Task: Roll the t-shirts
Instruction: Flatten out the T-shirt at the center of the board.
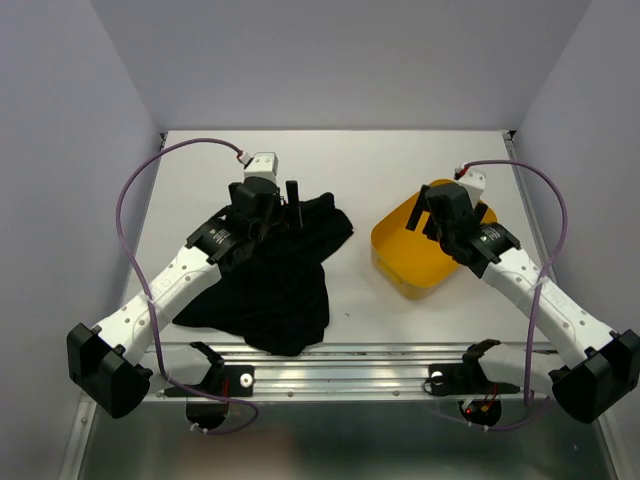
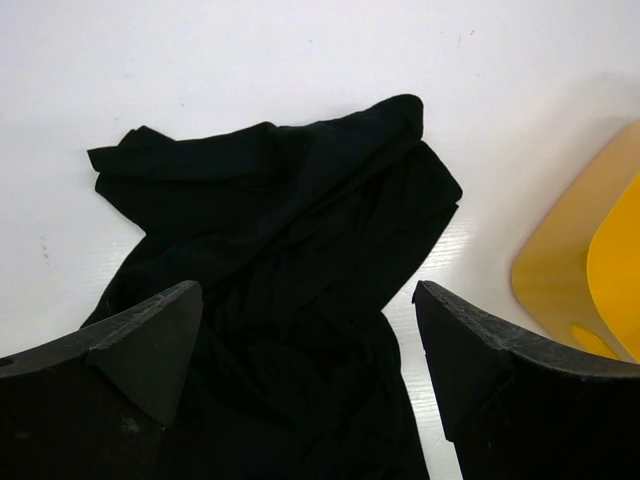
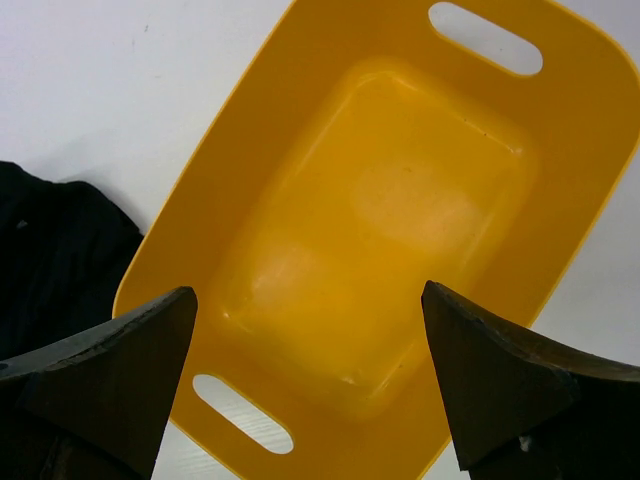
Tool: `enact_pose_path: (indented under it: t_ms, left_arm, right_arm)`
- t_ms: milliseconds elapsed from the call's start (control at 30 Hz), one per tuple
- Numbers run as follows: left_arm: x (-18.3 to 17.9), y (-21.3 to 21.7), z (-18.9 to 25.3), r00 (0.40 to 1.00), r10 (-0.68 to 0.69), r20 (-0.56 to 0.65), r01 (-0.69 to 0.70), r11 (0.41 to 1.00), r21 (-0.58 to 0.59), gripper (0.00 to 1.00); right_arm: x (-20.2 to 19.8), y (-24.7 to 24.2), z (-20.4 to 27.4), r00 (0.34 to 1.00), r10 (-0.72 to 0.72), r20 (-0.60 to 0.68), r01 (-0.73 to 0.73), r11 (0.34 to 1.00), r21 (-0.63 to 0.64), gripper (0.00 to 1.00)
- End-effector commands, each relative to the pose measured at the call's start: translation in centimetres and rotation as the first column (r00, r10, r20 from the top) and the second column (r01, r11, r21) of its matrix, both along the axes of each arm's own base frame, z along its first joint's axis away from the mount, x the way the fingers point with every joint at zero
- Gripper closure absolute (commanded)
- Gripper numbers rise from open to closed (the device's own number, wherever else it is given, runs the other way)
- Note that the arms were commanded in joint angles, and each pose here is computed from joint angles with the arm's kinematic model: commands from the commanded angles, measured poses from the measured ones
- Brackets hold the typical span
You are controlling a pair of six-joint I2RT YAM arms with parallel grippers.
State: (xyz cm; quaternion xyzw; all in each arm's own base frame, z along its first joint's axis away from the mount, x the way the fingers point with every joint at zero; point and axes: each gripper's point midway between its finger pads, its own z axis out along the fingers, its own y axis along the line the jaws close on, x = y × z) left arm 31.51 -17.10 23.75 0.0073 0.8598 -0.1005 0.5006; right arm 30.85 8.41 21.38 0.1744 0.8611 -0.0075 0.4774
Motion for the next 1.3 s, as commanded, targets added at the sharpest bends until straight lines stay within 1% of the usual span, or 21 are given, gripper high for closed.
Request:
enact_pose_path:
  t_ms: [0,67,100,167,267,333,367,467,500,600,667,733,867,967,1000,1067,1100,1167,1200,1267]
  left_arm:
    - [0.3,-0.7,1.7,0.999,-0.013,0.036,0.015,0.998,-0.056,0.01]
    - [0.2,-0.7,1.7,0.999,-0.005,0.036,0.007,0.998,-0.066,0.01]
    - [0.2,-0.6,1.9,0.999,-0.002,0.043,0.005,0.997,-0.074,0.01]
    - [0.2,-0.5,1.7,0.999,0.010,0.040,-0.007,0.997,-0.083,0.01]
    - [0.1,-1.1,1.7,1.000,-0.012,0.027,0.014,0.996,-0.089,0.01]
    - [0.2,-1.0,1.3,1.000,0.001,0.008,0.000,0.997,-0.078,0.01]
    - [0.3,-0.8,1.3,1.000,0.015,0.004,-0.014,0.997,-0.078,0.01]
    - [0.5,-0.1,1.2,0.998,0.057,0.005,-0.057,0.996,-0.068,0.01]
    - [0.5,0.1,1.5,0.998,0.065,0.010,-0.064,0.995,-0.071,0.01]
    - [0.4,0.8,1.8,0.995,0.098,0.020,-0.096,0.993,-0.075,0.01]
    - [0.4,1.3,1.8,0.992,0.120,0.021,-0.118,0.990,-0.079,0.01]
    - [0.5,1.8,1.7,0.991,0.134,0.016,-0.132,0.988,-0.082,0.01]
    - [0.6,2.2,1.8,0.989,0.148,0.016,-0.147,0.986,-0.082,0.01]
    - [0.7,2.6,1.6,0.987,0.162,0.017,-0.160,0.984,-0.077,0.01]
    - [0.7,2.9,1.7,0.985,0.172,0.018,-0.170,0.982,-0.076,0.01]
    - [0.9,3.4,1.7,0.982,0.186,0.018,-0.184,0.980,-0.075,0.01]
    - [0.9,3.4,1.8,0.982,0.186,0.022,-0.184,0.980,-0.080,0.01]
    - [0.9,3.5,1.8,0.982,0.186,0.021,-0.183,0.979,-0.084,0.01]
    - [0.9,3.5,1.8,0.983,0.181,0.023,-0.179,0.980,-0.088,0.01]
    - [0.9,3.4,1.7,0.984,0.179,0.019,-0.177,0.980,-0.087,0.01]
  right_arm:
    - [0.5,0.7,0.5,0.999,0.030,0.032,-0.032,0.999,0.036,0.00]
    - [0.6,1.3,0.9,0.997,0.064,0.051,-0.067,0.996,0.054,0.00]
    - [0.5,2.1,1.0,0.992,0.117,0.047,-0.120,0.991,0.062,0.00]
    - [0.7,3.2,1.4,0.983,0.169,0.067,-0.174,0.981,0.086,0.00]
    - [1.1,4.7,1.5,0.972,0.230,0.054,-0.235,0.965,0.114,0.00]
    - [1.0,6.4,0.8,0.956,0.293,0.017,-0.293,0.950,0.107,0.00]
    - [0.7,8.0,1.3,0.940,0.341,0.026,-0.342,0.934,0.100,0.00]
    - [0.2,10.5,1.8,0.910,0.414,0.041,-0.415,0.901,0.122,0.00]
    - [-0.1,11.7,2.4,0.889,0.455,0.051,-0.457,0.877,0.149,0.00]
    - [-1.3,14.6,2.5,0.838,0.543,0.044,-0.542,0.822,0.173,0.00]
    - [-2.5,16.5,1.6,0.802,0.597,0.019,-0.590,0.787,0.178,0.00]
    - [-4.3,18.9,0.4,0.736,0.676,-0.014,-0.661,0.724,0.194,0.00]
    - [-7.0,21.4,-1.5,0.660,0.748,-0.063,-0.728,0.659,0.190,0.00]
    - [-8.1,22.3,-3.5,0.618,0.778,-0.109,-0.746,0.625,0.229,0.00]
    - [-8.4,22.2,-4.6,0.616,0.776,-0.134,-0.738,0.629,0.246,0.00]
    - [-8.5,21.7,-6.3,0.630,0.757,-0.173,-0.718,0.653,0.242,0.00]
    - [-7.9,20.9,-6.8,0.673,0.716,-0.186,-0.682,0.698,0.217,0.00]
    - [-7.5,19.5,-7.9,0.721,0.658,-0.215,-0.634,0.753,0.177,0.00]
    - [-7.0,18.1,-8.5,0.766,0.602,-0.226,-0.589,0.798,0.128,0.00]
    - [-6.6,15.8,-9.3,0.806,0.529,-0.265,-0.529,0.845,0.079,0.00]
